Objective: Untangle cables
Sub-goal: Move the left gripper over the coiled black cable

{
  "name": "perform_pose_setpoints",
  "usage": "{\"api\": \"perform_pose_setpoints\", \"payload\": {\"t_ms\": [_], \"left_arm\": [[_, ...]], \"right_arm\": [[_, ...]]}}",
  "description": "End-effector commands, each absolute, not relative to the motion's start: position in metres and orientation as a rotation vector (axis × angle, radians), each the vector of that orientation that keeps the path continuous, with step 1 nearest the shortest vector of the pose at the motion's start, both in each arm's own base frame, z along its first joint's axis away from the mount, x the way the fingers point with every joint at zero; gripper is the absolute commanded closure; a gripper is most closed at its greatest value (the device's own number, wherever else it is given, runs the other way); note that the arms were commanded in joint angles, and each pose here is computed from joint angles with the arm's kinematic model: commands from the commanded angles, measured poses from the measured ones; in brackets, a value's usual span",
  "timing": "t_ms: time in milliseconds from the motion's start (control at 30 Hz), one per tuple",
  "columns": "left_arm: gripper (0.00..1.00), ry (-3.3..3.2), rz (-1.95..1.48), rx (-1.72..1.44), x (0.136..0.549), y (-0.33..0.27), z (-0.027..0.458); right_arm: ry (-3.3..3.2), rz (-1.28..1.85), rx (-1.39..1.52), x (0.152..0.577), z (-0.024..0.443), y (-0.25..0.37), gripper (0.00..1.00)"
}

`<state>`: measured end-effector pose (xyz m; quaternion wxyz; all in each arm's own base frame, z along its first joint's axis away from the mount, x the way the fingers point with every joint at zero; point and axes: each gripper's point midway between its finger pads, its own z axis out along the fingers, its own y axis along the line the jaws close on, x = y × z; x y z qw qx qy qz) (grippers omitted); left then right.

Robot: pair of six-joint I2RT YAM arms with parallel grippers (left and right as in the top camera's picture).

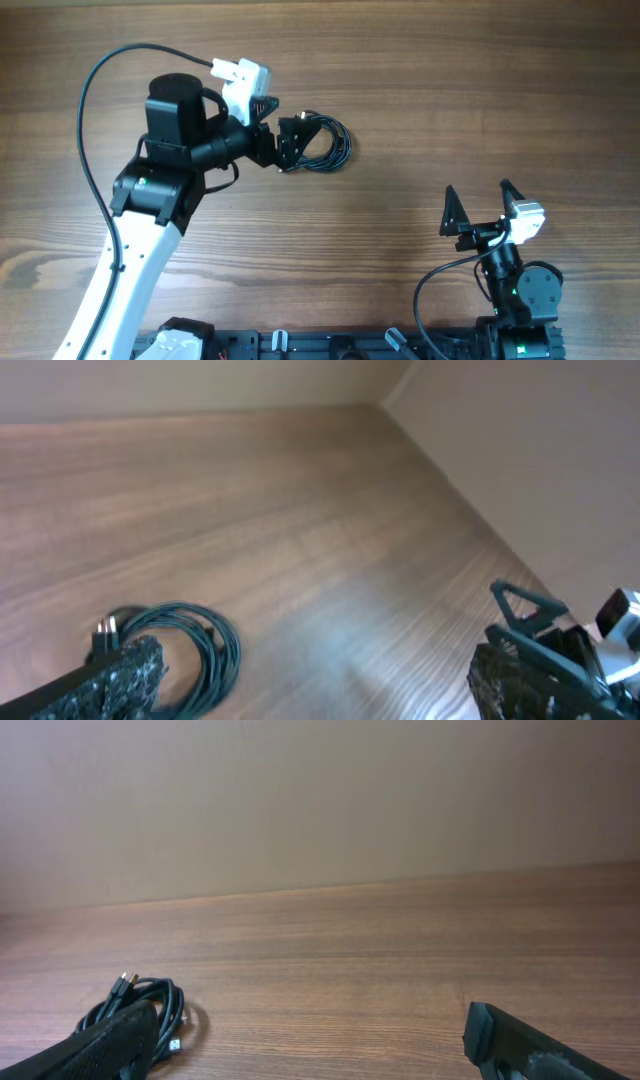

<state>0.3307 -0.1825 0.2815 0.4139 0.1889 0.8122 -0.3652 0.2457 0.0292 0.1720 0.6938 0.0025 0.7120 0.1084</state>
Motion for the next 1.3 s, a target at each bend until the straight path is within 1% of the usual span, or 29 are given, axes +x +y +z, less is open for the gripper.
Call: {"api": "perform_pose_setpoints", "payload": {"t_ms": [0, 100, 167, 267, 333, 400, 467, 500, 533, 567, 633, 667, 700, 767, 867, 900, 1000, 1067, 1200, 1267], "left_arm": [[0.01, 2.121, -0.987, 0.222, 0.352, -0.181, 0.273], [0.17, 2.194, -0.899, -0.012, 0.375, -0.166, 0.25], [0.18, 2.21, -0.8, -0.099, 0.384, -0.158, 0.24], [0.2, 2.244, -0.704, -0.158, 0.387, -0.158, 0.226], [0.19, 2.313, -0.685, -0.172, 0.383, -0.158, 0.214], [0.19, 2.383, -0.639, -0.189, 0.38, -0.154, 0.211], [0.16, 2.463, -0.559, -0.215, 0.378, -0.146, 0.207], [0.12, 2.496, -0.543, -0.198, 0.377, -0.146, 0.204], [0.04, 2.511, -0.554, -0.195, 0.375, -0.148, 0.201], [0.0, 2.514, -0.555, -0.195, 0.375, -0.148, 0.2], [0.0, 2.515, -0.558, -0.198, 0.375, -0.149, 0.2], [0.0, 2.528, -0.582, -0.197, 0.372, -0.151, 0.199], [0.0, 2.54, -0.588, -0.195, 0.369, -0.152, 0.198], [0.0, 2.543, -0.587, -0.197, 0.369, -0.152, 0.196], [0.0, 2.544, -0.602, -0.257, 0.369, -0.151, 0.196], [0.04, 2.544, -0.609, -0.32, 0.369, -0.15, 0.196], [0.06, 2.531, -0.563, -0.628, 0.37, -0.135, 0.188], [0.07, 2.508, -0.533, -0.745, 0.371, -0.125, 0.185], [0.06, 2.481, -0.527, -0.786, 0.377, -0.112, 0.187], [0.12, 2.475, -0.519, -0.806, 0.378, -0.106, 0.186]], "right_arm": [[1.579, 0.244, 0.012, 0.245, 0.174, 0.028, 0.0], [1.579, 0.244, 0.012, 0.245, 0.174, 0.028, 0.0], [1.579, 0.244, 0.012, 0.245, 0.174, 0.028, 0.0], [1.579, 0.244, 0.012, 0.245, 0.174, 0.028, 0.0], [1.579, 0.244, 0.012, 0.245, 0.174, 0.028, 0.0], [1.567, 0.138, 0.025, 0.247, 0.176, 0.015, 0.0], [1.576, 0.135, 0.036, 0.247, 0.174, 0.014, 0.0], [1.577, 0.137, 0.034, 0.247, 0.174, 0.014, 0.0], [1.581, 0.172, 0.027, 0.247, 0.173, 0.019, 0.0], [1.578, 0.268, 0.049, 0.246, 0.175, 0.027, 0.0], [1.586, 0.492, 0.129, 0.243, 0.175, 0.043, 0.0], [1.597, 0.64, 0.132, 0.239, 0.176, 0.058, 0.0], [1.611, 0.705, 0.09, 0.235, 0.176, 0.069, 0.0], [1.645, 0.772, 0.031, 0.23, 0.171, 0.083, 0.0], [1.685, 0.798, 0.06, 0.232, 0.163, 0.084, 0.0], [1.727, 0.887, 0.105, 0.23, 0.156, 0.09, 0.0], [1.79, 0.92, -0.113, 0.219, 0.147, 0.112, 0.0], [1.832, 0.915, -0.12, 0.222, 0.158, 0.113, 0.0], [1.945, 0.828, -0.214, 0.241, 0.208, 0.113, 0.0], [2.036, 0.814, -0.236, 0.264, 0.238, 0.114, 0.0]]}}
